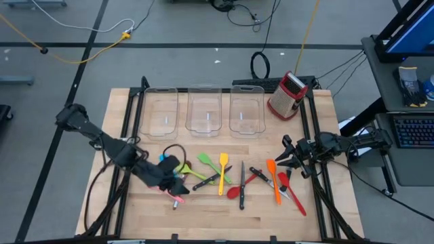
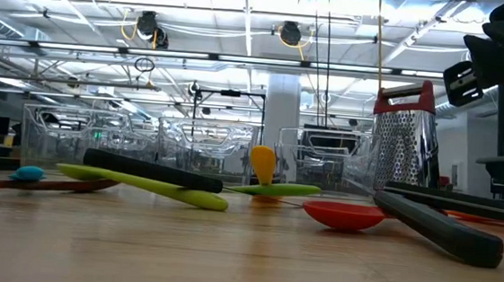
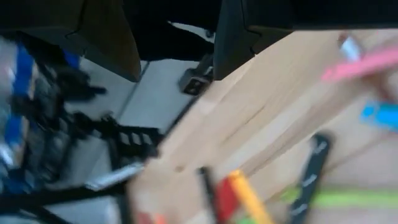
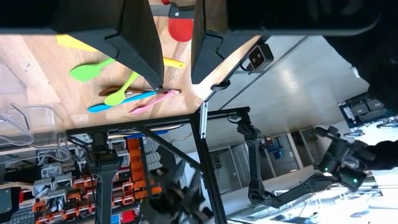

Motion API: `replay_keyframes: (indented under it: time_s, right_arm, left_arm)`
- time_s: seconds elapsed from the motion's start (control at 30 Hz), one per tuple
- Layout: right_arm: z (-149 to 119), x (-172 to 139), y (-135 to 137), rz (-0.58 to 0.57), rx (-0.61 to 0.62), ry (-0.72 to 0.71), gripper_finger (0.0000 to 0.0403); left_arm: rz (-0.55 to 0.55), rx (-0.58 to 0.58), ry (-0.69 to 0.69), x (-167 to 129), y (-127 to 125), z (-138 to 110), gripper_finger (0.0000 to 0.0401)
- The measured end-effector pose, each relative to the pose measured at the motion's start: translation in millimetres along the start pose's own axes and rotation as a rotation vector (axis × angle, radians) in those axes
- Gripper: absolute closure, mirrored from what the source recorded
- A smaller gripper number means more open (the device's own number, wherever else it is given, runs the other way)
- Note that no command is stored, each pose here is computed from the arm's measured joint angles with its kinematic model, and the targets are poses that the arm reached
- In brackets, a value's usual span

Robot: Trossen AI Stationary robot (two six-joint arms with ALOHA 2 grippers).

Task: Pick & Place Kitchen Items
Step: Put the pink spatula into the right transparent bin

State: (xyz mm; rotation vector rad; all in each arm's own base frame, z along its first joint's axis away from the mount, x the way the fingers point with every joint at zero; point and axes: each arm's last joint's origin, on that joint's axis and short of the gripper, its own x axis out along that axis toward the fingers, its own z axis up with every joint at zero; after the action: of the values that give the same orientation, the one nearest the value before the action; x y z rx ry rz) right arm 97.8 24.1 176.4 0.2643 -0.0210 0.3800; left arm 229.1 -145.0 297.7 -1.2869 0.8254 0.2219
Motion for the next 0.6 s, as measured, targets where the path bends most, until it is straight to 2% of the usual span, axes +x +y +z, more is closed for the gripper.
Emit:
replay_keyframes:
  time_s: [0.07,0.17,0.47,0.6]
  right_arm:
    - [0.0,0.0,0.0,0.000,-0.019,0.000,0.0330]
    - [0.0,0.0,0.0,0.001,-0.033,0.000,0.0330]
    - [0.0,0.0,0.0,0.000,-0.033,0.000,0.0330]
    - [0.0,0.0,0.0,0.001,-0.033,0.000,0.0330]
  left_arm:
    - [0.069,-0.063,-0.027,6.0,7.2,-6.7,0.0194]
    - [0.104,-0.128,-0.059,15.1,11.1,-13.0,0.0194]
    - [0.161,-0.175,-0.060,42.7,18.2,-27.9,0.0194]
    - [0.248,-0.241,-0.054,53.3,27.1,-29.9,0.0194]
